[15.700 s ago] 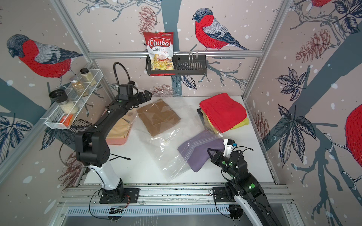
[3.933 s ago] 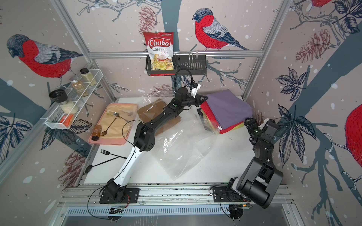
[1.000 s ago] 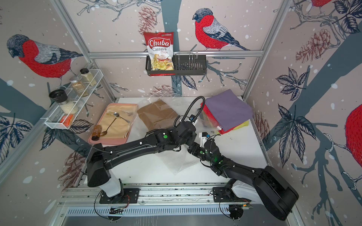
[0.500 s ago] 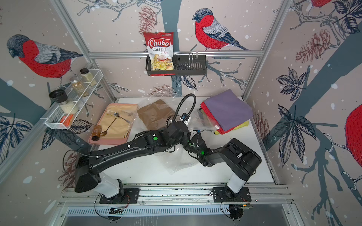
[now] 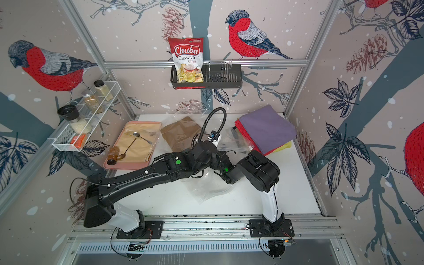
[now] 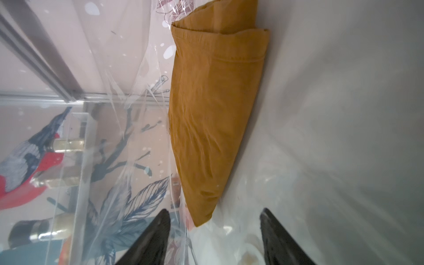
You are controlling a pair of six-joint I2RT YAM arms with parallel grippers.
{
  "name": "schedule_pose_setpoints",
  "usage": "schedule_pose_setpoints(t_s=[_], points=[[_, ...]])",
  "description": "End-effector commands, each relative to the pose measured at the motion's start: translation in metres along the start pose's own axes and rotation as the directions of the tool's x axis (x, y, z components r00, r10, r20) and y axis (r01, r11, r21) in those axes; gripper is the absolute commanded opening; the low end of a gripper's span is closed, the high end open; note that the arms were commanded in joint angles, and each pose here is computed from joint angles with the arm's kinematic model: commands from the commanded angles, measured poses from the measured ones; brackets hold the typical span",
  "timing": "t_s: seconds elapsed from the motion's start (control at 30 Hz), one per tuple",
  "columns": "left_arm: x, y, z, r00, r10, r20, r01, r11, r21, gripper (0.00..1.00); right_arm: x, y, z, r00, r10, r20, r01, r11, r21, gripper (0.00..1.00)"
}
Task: Take the trousers out of the vacuum bag
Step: Take out the trousers from the vacuum bag.
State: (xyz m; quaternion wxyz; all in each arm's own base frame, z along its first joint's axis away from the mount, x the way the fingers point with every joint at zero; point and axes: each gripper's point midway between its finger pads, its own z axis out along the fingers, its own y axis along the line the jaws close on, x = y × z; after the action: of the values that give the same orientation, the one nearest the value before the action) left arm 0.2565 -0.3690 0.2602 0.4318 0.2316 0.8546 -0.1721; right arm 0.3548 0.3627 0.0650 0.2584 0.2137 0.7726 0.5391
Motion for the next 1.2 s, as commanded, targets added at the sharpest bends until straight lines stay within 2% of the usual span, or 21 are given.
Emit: schedule_pose_setpoints(t_s=[0.0,0.43,0.73,0.87,1.03,1.17], points=[[-0.002,0.000,-0.001,1.000,-0.016,0.014,0.016,1.000,0.004,0.00,-0.001,-0.001,0.013,1.000,0.023,-0.002,-0.023,1.000,0.012,0.64],[0.001,-0.010,0.003,1.000,-0.020,0.001,0.020,0.998,0.053,0.00,-0.007,-0.024,0.041,0.998,0.062,0.029,-0.064,0.993,0.097,0.72],[0.007,-0.018,0.007,0.999,-0.027,-0.025,0.029,0.995,0.098,0.00,-0.006,-0.019,0.070,0.997,0.075,0.008,-0.076,0.995,0.069,0.70],[0.007,-0.021,0.006,0.999,-0.033,-0.025,0.036,0.992,0.117,0.00,-0.010,-0.016,0.077,0.996,0.083,0.013,-0.084,0.995,0.053,0.65],[0.008,-0.019,0.005,0.999,-0.039,-0.019,0.041,0.993,0.114,0.00,-0.017,-0.012,0.080,0.996,0.085,0.014,-0.085,0.996,0.019,0.43],[0.012,-0.014,0.007,0.999,-0.036,-0.027,0.038,0.995,0.092,0.00,-0.021,0.000,0.075,0.998,0.060,0.006,-0.060,0.998,-0.025,0.12]])
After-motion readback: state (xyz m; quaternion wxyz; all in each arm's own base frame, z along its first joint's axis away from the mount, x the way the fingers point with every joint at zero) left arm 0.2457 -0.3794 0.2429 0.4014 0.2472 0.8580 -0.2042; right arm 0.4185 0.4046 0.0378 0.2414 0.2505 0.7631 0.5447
